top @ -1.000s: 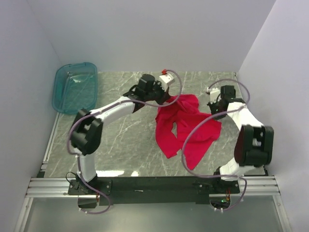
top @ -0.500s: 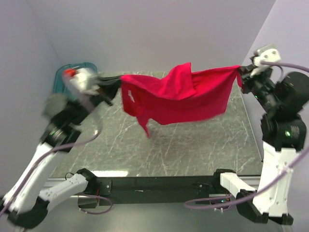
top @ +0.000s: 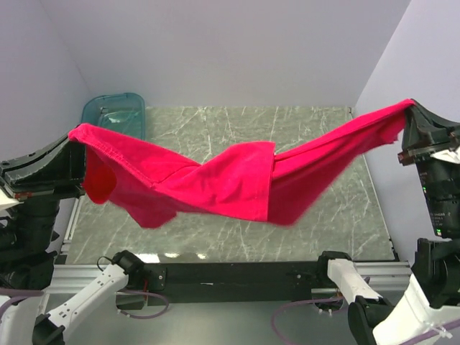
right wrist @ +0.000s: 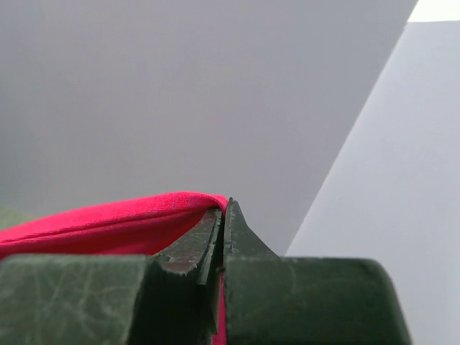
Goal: Fold and stack the t-shirts
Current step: Flatten the tshirt out
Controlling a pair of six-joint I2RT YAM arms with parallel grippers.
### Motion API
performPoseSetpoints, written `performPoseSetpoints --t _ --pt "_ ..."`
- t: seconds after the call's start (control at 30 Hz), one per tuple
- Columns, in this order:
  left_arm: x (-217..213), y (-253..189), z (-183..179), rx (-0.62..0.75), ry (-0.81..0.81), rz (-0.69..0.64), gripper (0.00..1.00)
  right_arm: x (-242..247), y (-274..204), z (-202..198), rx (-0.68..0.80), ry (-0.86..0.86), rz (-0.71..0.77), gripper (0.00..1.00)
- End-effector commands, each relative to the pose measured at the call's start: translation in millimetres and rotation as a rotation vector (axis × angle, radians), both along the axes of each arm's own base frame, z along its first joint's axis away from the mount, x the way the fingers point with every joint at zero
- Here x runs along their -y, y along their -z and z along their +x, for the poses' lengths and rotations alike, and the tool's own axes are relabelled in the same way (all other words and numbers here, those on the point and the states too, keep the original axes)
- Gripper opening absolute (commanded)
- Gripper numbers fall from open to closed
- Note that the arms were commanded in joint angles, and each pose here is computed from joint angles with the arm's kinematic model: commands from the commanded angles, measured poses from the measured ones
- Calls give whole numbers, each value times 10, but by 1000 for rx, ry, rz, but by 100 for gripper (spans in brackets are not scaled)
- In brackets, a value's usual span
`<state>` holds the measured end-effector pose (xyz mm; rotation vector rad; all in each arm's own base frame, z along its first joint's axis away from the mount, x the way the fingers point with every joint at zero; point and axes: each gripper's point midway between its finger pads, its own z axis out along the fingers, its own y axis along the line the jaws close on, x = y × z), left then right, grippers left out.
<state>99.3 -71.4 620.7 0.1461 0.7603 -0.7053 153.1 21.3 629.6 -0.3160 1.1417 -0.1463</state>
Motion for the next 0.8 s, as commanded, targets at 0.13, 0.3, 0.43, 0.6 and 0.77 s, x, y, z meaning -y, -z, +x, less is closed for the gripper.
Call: performPoseSetpoints --t 0.13,0.3,0.43,0.6,0.77 --pt "-1 564 648 -267 -110 -69 1 221 360 553 -83 85 50 0" --pt "251 1525 1356 -530 -174 -61 1 247 1665 1458 -355 44 53 0" --pt "505 2964 1941 -824 -228 -80 1 342 2918 2031 -557 60 57 0" --pt "245 4709 2773 -1244 -417 -192 1 628 4258 2786 -877 207 177 8" --pt "178 4561 3344 -1321 -420 -232 37 720 4256 3078 -994 267 232 68"
